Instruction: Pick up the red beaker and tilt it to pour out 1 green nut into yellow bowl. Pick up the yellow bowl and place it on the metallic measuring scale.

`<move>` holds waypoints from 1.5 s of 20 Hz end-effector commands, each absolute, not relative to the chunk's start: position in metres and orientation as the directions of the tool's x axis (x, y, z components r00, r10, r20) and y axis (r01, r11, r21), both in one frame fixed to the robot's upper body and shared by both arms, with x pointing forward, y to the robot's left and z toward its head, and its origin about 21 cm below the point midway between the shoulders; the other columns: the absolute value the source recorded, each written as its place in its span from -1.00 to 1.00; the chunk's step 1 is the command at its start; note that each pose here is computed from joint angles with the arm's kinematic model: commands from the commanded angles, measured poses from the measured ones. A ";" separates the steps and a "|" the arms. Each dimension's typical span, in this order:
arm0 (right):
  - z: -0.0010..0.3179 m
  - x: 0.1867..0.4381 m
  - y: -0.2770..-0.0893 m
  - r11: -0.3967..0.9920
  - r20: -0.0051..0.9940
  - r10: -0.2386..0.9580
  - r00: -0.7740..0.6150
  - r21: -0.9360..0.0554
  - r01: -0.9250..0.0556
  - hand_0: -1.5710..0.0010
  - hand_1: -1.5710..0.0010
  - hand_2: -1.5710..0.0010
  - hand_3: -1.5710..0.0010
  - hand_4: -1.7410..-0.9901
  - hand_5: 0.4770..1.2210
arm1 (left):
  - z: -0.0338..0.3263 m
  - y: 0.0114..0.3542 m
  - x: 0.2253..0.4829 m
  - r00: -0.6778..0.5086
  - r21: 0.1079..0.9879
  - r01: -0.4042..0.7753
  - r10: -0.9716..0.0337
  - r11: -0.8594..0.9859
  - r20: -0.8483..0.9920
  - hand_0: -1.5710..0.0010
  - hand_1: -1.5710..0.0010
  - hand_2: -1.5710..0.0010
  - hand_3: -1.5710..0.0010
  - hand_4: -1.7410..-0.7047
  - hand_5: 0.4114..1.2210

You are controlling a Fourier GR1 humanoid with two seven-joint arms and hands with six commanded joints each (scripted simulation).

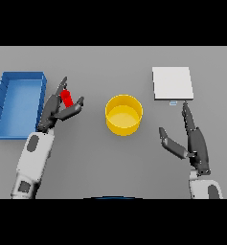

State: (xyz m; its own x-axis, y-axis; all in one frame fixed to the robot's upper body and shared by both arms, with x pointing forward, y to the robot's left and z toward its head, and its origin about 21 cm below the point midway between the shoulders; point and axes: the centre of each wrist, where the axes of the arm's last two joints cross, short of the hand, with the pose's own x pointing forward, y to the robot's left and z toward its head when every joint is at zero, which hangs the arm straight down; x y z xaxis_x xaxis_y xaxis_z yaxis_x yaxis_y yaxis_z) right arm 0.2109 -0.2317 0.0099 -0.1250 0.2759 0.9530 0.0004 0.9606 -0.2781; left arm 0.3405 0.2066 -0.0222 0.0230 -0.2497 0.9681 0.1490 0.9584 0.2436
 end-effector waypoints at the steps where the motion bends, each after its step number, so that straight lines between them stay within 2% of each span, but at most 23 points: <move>1: 0.010 0.209 -0.231 0.959 0.951 0.281 -0.127 -0.283 0.002 1.00 1.00 1.00 1.00 0.27 -0.56 | -0.023 0.210 0.343 0.019 0.239 0.147 -0.245 0.960 0.969 1.00 1.00 1.00 1.00 -0.19 -0.31; 4: 0.010 0.212 -0.231 0.958 0.951 0.285 -0.119 -0.288 -0.004 1.00 1.00 1.00 1.00 0.28 -0.56 | -0.025 0.203 0.348 0.013 0.212 0.135 -0.216 0.968 0.976 1.00 1.00 1.00 1.00 -0.24 -0.28; 5: 0.010 0.212 -0.235 0.956 0.949 0.291 -0.122 -0.293 0.000 1.00 1.00 1.00 1.00 0.28 -0.56 | -0.025 0.201 0.349 0.002 0.189 0.124 -0.191 0.974 0.982 1.00 0.97 0.91 0.96 -0.30 -0.23; 6: 0.012 0.211 -0.237 0.956 0.948 0.290 -0.128 -0.293 0.001 1.00 1.00 1.00 1.00 0.28 -0.56 | -0.028 0.199 0.350 0.007 0.176 0.113 -0.178 0.978 0.984 0.85 0.81 0.77 0.84 -0.36 -0.16; 7: 0.010 0.212 -0.237 0.955 0.948 0.293 -0.125 -0.295 0.001 1.00 1.00 1.00 1.00 0.29 -0.55 | -0.026 0.197 0.354 0.023 0.158 0.103 -0.161 0.982 0.987 0.64 0.58 0.54 0.63 -0.44 -0.08; 8: 0.011 0.210 -0.236 0.956 0.948 0.291 -0.132 -0.294 -0.001 1.00 1.00 1.00 1.00 0.29 -0.55 | -0.027 0.197 0.353 0.032 0.160 0.088 -0.164 0.983 0.986 0.44 0.39 0.33 0.30 -0.43 0.14; 9: 0.012 0.212 -0.240 0.955 0.948 0.294 -0.123 -0.296 0.004 1.00 1.00 1.00 1.00 0.29 -0.55 | -0.024 0.193 0.356 0.032 0.181 0.082 -0.184 0.980 0.982 0.16 0.11 0.07 0.08 -0.53 0.31; 11: 0.009 0.211 -0.235 0.959 0.952 0.281 -0.122 -0.284 -0.005 1.00 1.00 1.00 1.00 0.30 -0.55 | -0.023 0.193 0.359 0.013 0.209 0.101 -0.211 0.973 0.977 -0.26 -0.29 -0.32 -0.18 -0.68 0.56; 12: 0.009 0.211 -0.234 0.959 0.952 0.281 -0.124 -0.283 -0.002 1.00 1.00 1.00 1.00 0.30 -0.55 | -0.024 0.189 0.359 -0.008 0.220 0.117 -0.221 0.968 0.975 -0.41 -0.43 -0.45 -0.24 -0.73 0.65; 13: 0.007 0.208 -0.234 0.959 0.952 0.281 -0.125 -0.283 0.001 1.00 1.00 1.00 1.00 0.31 -0.55 | -0.027 0.189 0.358 -0.036 0.233 0.124 -0.230 0.965 0.972 -0.53 -0.55 -0.56 -0.39 -0.67 0.72; 15: 0.009 0.210 -0.231 0.962 0.954 0.272 -0.127 -0.274 0.001 1.00 1.00 1.00 1.00 0.28 -0.55 | -0.024 0.187 0.357 -0.008 0.233 0.131 -0.234 0.964 0.972 -0.70 -0.71 -0.72 -0.61 -0.58 0.82; 16: 0.009 0.211 -0.230 0.960 0.953 0.277 -0.119 -0.279 0.005 1.00 1.00 1.00 1.00 0.29 -0.55 | -0.025 0.184 0.356 -0.004 0.232 0.125 -0.234 0.965 0.972 -0.76 -0.77 -0.78 -0.69 -0.55 0.85; 19: 0.009 0.205 -0.233 0.962 0.954 0.270 -0.131 -0.272 0.005 1.00 1.00 1.00 1.00 0.28 -0.55 | -0.021 0.186 0.357 -0.015 0.197 0.087 -0.196 0.977 0.980 -0.88 -0.88 -0.89 -0.84 -0.77 0.80; 20: 0.007 0.206 -0.238 0.960 0.952 0.277 -0.131 -0.278 0.008 1.00 1.00 1.00 1.00 0.28 -0.55 | -0.019 0.187 0.356 -0.030 0.175 0.074 -0.173 0.982 0.984 -0.90 -0.90 -0.91 -0.87 -0.81 0.78; 23: 0.007 0.207 -0.233 0.955 0.947 0.296 -0.125 -0.297 0.009 1.00 1.00 1.00 1.00 0.28 -0.54 | -0.004 0.184 0.359 -0.072 0.150 0.055 -0.146 0.987 0.987 -0.95 -0.95 -0.95 -0.93 -0.90 0.74; 26: 0.007 0.211 -0.237 0.953 0.943 0.302 -0.140 -0.303 0.015 1.00 1.00 1.00 1.00 0.27 -0.52 | 0.015 0.185 0.359 -0.117 0.218 0.075 -0.208 0.973 0.971 -0.97 -0.98 -0.98 -0.97 -0.95 0.73; 30: 0.008 0.204 -0.239 0.949 0.937 0.311 -0.156 -0.315 0.003 1.00 1.00 1.00 1.00 0.30 -0.49 | 0.041 0.179 0.363 -0.153 0.440 0.154 -0.419 0.885 0.895 -0.99 -0.99 -0.99 -0.99 -0.98 0.76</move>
State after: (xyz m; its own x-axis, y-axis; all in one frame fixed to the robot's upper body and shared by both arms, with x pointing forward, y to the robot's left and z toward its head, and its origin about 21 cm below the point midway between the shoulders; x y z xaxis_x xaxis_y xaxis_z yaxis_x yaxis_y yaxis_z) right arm 0.2041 -0.2389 0.0081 -0.1574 0.3116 0.9371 0.0033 0.9491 -0.3150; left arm 0.3628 0.1786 0.0416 -0.1543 -0.4162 0.8961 0.1537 0.8858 0.4378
